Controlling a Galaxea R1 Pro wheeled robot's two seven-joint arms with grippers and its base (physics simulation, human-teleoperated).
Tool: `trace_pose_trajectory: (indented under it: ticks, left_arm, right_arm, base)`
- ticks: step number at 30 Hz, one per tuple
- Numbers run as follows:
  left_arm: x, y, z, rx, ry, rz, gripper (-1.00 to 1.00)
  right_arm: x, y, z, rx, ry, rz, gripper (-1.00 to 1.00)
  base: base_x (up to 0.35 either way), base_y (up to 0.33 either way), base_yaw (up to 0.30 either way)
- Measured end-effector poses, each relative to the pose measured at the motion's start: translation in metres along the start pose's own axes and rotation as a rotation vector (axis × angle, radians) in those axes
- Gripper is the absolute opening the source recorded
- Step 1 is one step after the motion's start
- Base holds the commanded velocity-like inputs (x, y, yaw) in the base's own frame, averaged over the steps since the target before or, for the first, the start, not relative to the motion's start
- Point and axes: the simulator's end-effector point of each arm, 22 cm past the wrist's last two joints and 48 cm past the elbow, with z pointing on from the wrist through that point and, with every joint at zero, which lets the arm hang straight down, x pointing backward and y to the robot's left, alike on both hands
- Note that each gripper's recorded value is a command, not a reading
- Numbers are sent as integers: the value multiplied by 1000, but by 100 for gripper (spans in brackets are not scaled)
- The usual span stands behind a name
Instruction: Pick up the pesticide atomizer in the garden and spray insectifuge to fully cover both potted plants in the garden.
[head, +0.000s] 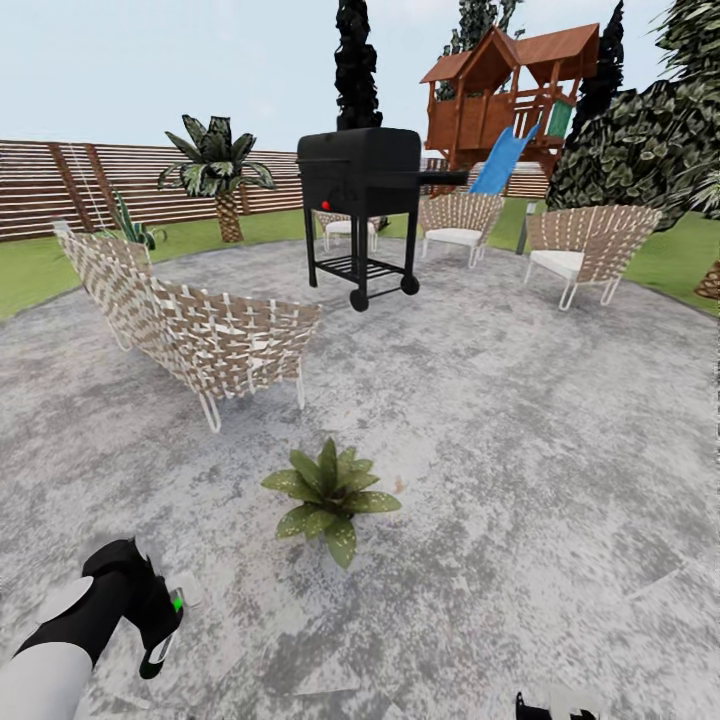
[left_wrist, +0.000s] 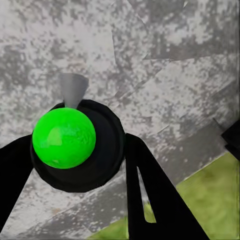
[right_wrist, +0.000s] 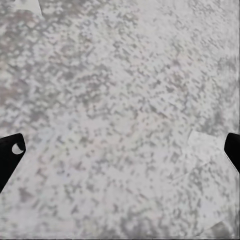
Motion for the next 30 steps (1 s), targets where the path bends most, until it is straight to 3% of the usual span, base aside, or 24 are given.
trace_pose_trajectory:
  ticks: [10,12,13,15,17,20,22,24,26,28,30]
  left_arm:
    - [-3,-3,1,5,-6,2,-100]
    - [-9,-5,0,16,-32,-5,-100]
    - [-43,-16,-5,70,-198,21,-100]
    - [-57,-18,-7,65,-266,99,-100]
    - [-62,-14,-6,34,-290,133,-100]
    - [-71,-15,-2,9,-304,161,-100]
    - [-80,-17,-4,1,-339,210,-100]
    - [-97,-25,-5,-1,-385,266,-100]
    - [-113,-37,-4,3,-412,298,-100]
    - [-124,-51,-1,28,-422,325,-100]
    - [-132,-76,10,78,-411,361,-100]
  right_arm:
    - [1,5,-1,-10,1,0,100]
    - [0,4,-1,-9,-1,-2,100]
    - [-13,18,0,-66,-44,-114,100]
    - [-48,36,2,-122,-143,-234,100]
    - [-90,62,0,-205,-245,-298,100]
    - [-127,113,-16,-424,-332,-364,100]
    - [-147,142,-32,-569,-379,-409,100]
    - [-162,170,-53,-726,-418,-510,100]
    - [-162,190,-73,-872,-424,-646,100]
    - [-167,204,-87,-955,-434,-729,100]
    - [-179,209,-91,-964,-456,-741,100]
  base:
    - [-258,-182,0]
    - [-35,-16,0]
    - [-2,-1,0]
    - [0,0,0]
    - [0,0,0]
    - [0,0,0]
    - [0,0,0]
    - [0,0,0]
    - [0,0,0]
    - [0,0,0]
    - [0,0,0]
